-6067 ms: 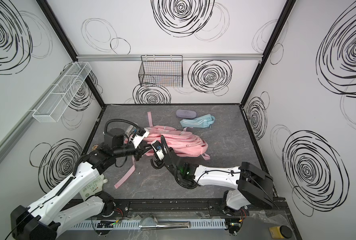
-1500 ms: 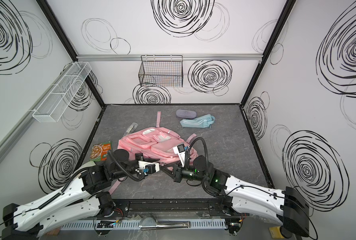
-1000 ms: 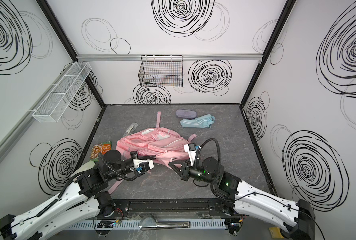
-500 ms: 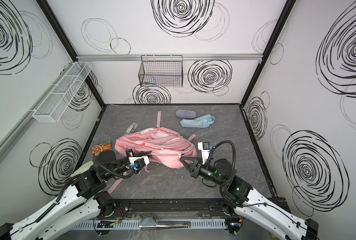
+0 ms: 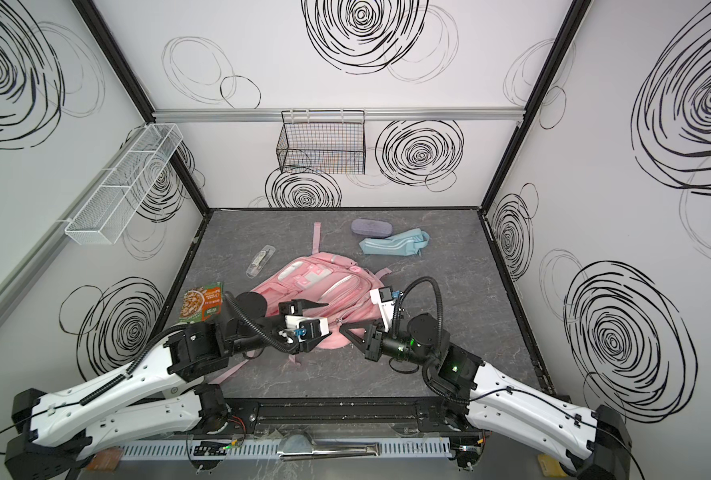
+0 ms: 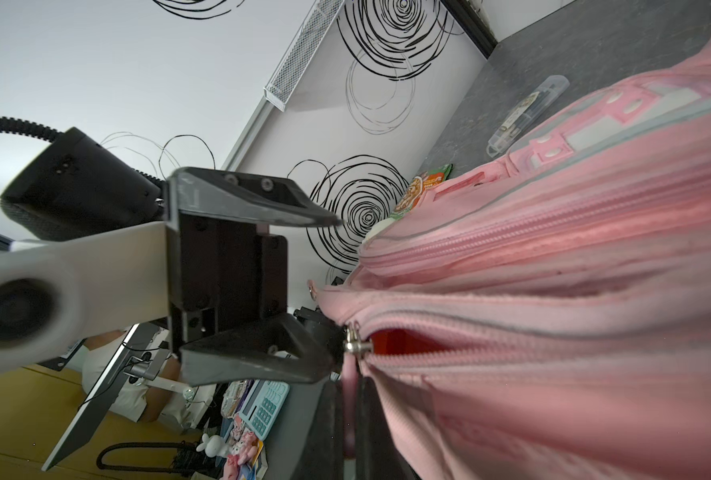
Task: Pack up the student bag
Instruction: 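Pull the zipper pull with the right gripper away from the left gripper, then hold the backpack top with the left gripper while the right pulls the zipper closed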
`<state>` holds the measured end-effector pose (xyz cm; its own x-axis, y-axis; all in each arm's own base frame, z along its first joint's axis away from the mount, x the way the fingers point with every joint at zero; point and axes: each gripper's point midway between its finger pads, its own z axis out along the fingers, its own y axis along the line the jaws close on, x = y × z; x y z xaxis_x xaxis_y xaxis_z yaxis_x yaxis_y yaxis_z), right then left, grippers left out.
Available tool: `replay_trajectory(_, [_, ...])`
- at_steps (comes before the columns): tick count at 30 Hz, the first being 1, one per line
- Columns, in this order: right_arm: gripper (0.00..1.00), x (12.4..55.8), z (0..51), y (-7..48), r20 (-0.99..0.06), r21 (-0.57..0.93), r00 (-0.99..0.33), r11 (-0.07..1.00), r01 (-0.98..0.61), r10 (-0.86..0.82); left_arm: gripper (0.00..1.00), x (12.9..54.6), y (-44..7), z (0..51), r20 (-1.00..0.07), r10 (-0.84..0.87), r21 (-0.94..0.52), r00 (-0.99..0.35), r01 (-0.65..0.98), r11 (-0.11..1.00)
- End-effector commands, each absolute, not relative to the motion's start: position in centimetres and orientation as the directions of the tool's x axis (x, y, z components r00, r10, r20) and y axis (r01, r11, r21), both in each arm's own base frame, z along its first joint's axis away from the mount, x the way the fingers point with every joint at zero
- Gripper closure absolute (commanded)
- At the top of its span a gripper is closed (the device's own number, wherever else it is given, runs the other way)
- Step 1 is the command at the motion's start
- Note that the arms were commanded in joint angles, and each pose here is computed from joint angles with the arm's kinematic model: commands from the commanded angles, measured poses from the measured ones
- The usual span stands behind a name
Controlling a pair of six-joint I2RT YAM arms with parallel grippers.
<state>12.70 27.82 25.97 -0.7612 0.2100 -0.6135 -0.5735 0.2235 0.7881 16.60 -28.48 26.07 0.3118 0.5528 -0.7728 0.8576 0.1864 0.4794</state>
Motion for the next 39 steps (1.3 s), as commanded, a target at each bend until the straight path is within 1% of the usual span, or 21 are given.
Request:
replay_trajectory(1, [1.00, 12.2, 32.5, 26.6, -0.657, 0.727, -0.660, 0.074, -0.682, 0.364, 0.39, 16.5, -28.6, 26.5, -0.795, 0.546, 0.434, 0.264, 0.877, 0.209])
replay_trajectory(4, [1.00, 12.1, 32.7, 26.3, -0.659, 0.722, -0.651, 0.071, -0.689, 0.377, 0.42, 16.6, -28.4, 25.7, -0.792, 0.561, 0.423, 0.241, 0.880, 0.219])
replay_trajectory(5, [1.00, 12.1, 32.8, 26.3, -0.660, 0.720, -0.650, 0.070, -0.690, 0.378, 0.47, 16.8, -28.3, 25.5, -0.789, 0.568, 0.426, 0.236, 0.876, 0.227])
replay_trajectory(8, [1.00, 12.3, 32.6, 26.2, -0.661, 0.721, -0.647, 0.083, -0.688, 0.381, 0.68, 17.2, -28.1, 25.2, -0.781, 0.579, 0.438, 0.234, 0.867, 0.239])
replay_trajectory(9, [1.00, 12.5, 32.4, 26.1, -0.661, 0.724, -0.644, 0.099, -0.683, 0.386, 0.79, 17.2, -28.0, 25.3, -0.781, 0.577, 0.441, 0.239, 0.865, 0.239])
replay_trajectory(11, [1.00, 13.1, 32.0, 25.9, -0.661, 0.730, -0.640, 0.139, -0.669, 0.392, 0.95, 17.2, -27.9, 25.5, -0.779, 0.574, 0.453, 0.251, 0.859, 0.238])
replay_trajectory(12, [1.00, 13.4, 31.9, 25.8, -0.662, 0.731, -0.637, 0.153, -0.665, 0.396, 1.00, 17.3, -27.7, 25.7, -0.779, 0.573, 0.459, 0.254, 0.854, 0.245])
replay_trajectory(15, [1.00, 14.1, 32.0, 25.1, -0.649, 0.742, -0.629, 0.172, -0.648, 0.428, 1.00, 17.7, -27.0, 26.1, -0.783, 0.566, 0.475, 0.257, 0.835, 0.277])
replay_trajectory(23, [1.00, 15.0, 32.7, 22.5, -0.607, 0.763, -0.599, 0.173, -0.622, 0.522, 1.00, 18.9, -24.8, 25.9, -0.778, 0.580, 0.503, 0.242, 0.792, 0.345])
replay_trajectory(25, [1.00, 15.2, 32.5, 22.2, -0.614, 0.762, -0.592, 0.198, -0.616, 0.522, 1.00, 19.2, -24.6, 26.2, -0.790, 0.568, 0.494, 0.230, 0.789, 0.367])
replay_trajectory(27, [1.00, 15.5, 32.1, 22.3, -0.655, 0.738, -0.574, 0.257, -0.624, 0.491, 1.00, 19.0, -24.8, 26.5, -0.806, 0.545, 0.477, 0.232, 0.800, 0.365])
replay_trajectory(28, [0.96, 15.7, 31.8, 22.6, -0.690, 0.714, -0.563, 0.296, -0.635, 0.456, 1.00, 18.9, -24.9, 26.7, -0.815, 0.530, 0.468, 0.233, 0.804, 0.366])
replay_trajectory(29, [0.73, 15.8, 31.4, 23.0, -0.739, 0.670, -0.546, 0.354, -0.652, 0.394, 1.00, 18.9, -25.1, 27.0, -0.825, 0.514, 0.459, 0.233, 0.808, 0.369])
replay_trajectory(30, [0.59, 15.9, 30.8, 23.5, -0.781, 0.624, -0.533, 0.402, -0.670, 0.325, 1.00, 18.8, -25.3, 27.2, -0.833, 0.501, 0.451, 0.235, 0.813, 0.368])
replay_trajectory(31, [0.51, 16.1, 30.2, 23.7, -0.817, 0.573, -0.519, 0.456, -0.681, 0.252, 1.00, 18.7, -25.5, 27.2, -0.836, 0.495, 0.445, 0.237, 0.820, 0.361])
replay_trajectory(32, [0.47, 16.3, 29.6, 23.9, -0.843, 0.523, -0.506, 0.496, -0.693, 0.182, 1.00, 18.7, -25.6, 27.3, -0.839, 0.491, 0.441, 0.235, 0.822, 0.361])
replay_trajectory(33, [0.44, 16.4, 29.1, 24.1, -0.861, 0.480, -0.493, 0.519, -0.707, 0.125, 1.00, 18.8, -25.6, 27.3, -0.840, 0.492, 0.438, 0.230, 0.822, 0.364])
replay_trajectory(35, [0.43, 16.6, 28.5, 24.2, -0.889, 0.399, -0.456, 0.552, -0.732, 0.038, 1.00, 19.2, -25.5, 27.3, -0.845, 0.490, 0.425, 0.213, 0.823, 0.376])
replay_trajectory(36, [0.44, 16.5, 28.3, 24.3, -0.900, 0.370, -0.436, 0.554, -0.746, 0.013, 1.00, 19.3, -25.5, 27.3, -0.849, 0.487, 0.418, 0.206, 0.826, 0.379])
replay_trajectory(37, [0.49, 16.3, 28.1, 24.6, -0.913, 0.336, -0.408, 0.543, -0.769, -0.014, 1.00, 19.5, -25.4, 27.2, -0.852, 0.484, 0.410, 0.199, 0.828, 0.382])
replay_trajectory(39, [0.62, 16.2, 27.7, 24.9, -0.929, 0.281, -0.367, 0.550, -0.786, -0.050, 1.00, 19.6, -25.4, 27.3, -0.861, 0.472, 0.395, 0.189, 0.834, 0.386])
